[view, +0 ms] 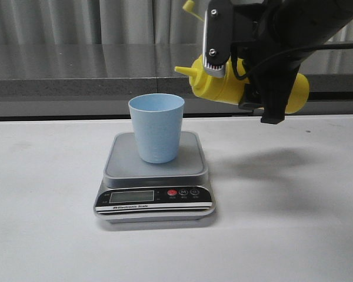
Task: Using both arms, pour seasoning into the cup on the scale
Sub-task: 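Lift the bottle and tilt its nozzle down over the cup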
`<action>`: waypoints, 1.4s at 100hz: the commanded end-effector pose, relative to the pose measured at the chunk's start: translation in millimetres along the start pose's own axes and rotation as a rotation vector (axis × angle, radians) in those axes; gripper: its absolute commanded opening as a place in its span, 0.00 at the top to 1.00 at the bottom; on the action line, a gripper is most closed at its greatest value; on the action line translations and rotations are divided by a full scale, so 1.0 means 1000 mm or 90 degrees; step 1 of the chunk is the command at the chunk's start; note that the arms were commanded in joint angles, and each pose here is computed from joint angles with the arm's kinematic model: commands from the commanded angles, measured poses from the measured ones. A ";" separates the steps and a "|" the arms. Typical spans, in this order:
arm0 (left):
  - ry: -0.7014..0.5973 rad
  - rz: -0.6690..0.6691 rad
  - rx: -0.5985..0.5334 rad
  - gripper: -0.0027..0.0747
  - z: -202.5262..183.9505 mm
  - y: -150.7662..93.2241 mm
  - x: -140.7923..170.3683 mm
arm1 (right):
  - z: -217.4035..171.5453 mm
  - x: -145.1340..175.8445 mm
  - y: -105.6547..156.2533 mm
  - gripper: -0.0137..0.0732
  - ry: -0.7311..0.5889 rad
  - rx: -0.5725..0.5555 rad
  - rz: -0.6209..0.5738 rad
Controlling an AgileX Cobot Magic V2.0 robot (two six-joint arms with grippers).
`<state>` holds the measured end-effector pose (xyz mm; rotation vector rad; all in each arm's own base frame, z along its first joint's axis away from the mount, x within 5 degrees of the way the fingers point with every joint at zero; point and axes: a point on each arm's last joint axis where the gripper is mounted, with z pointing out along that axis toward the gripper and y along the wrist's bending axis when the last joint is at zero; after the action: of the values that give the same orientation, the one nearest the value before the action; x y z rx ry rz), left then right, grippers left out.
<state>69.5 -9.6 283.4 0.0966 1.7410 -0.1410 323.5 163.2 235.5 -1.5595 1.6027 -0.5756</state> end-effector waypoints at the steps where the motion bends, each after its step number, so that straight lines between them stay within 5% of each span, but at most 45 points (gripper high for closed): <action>1: -0.058 -0.003 0.007 0.99 -0.002 -0.001 -0.015 | -0.014 -0.011 -0.023 0.56 -0.014 0.055 -0.026; 52: -0.058 -0.003 0.007 0.99 -0.002 -0.001 -0.015 | -0.014 -0.024 -0.033 0.56 -0.001 0.114 -0.182; 96: -0.058 -0.003 0.007 0.99 -0.002 -0.001 -0.015 | -0.014 -0.024 -0.034 0.56 0.000 0.123 -0.211; 111: -0.058 -0.003 0.007 0.99 -0.002 -0.001 -0.015 | -0.014 -0.024 -0.034 0.56 -0.003 0.123 -0.175; 140: -0.058 -0.003 0.007 0.99 -0.002 -0.001 -0.015 | -0.014 -0.023 -0.035 0.56 -0.012 0.125 0.011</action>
<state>69.5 -9.6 283.4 0.0966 1.7410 -0.1410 331.0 180.5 248.1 -1.5268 1.5030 -0.6728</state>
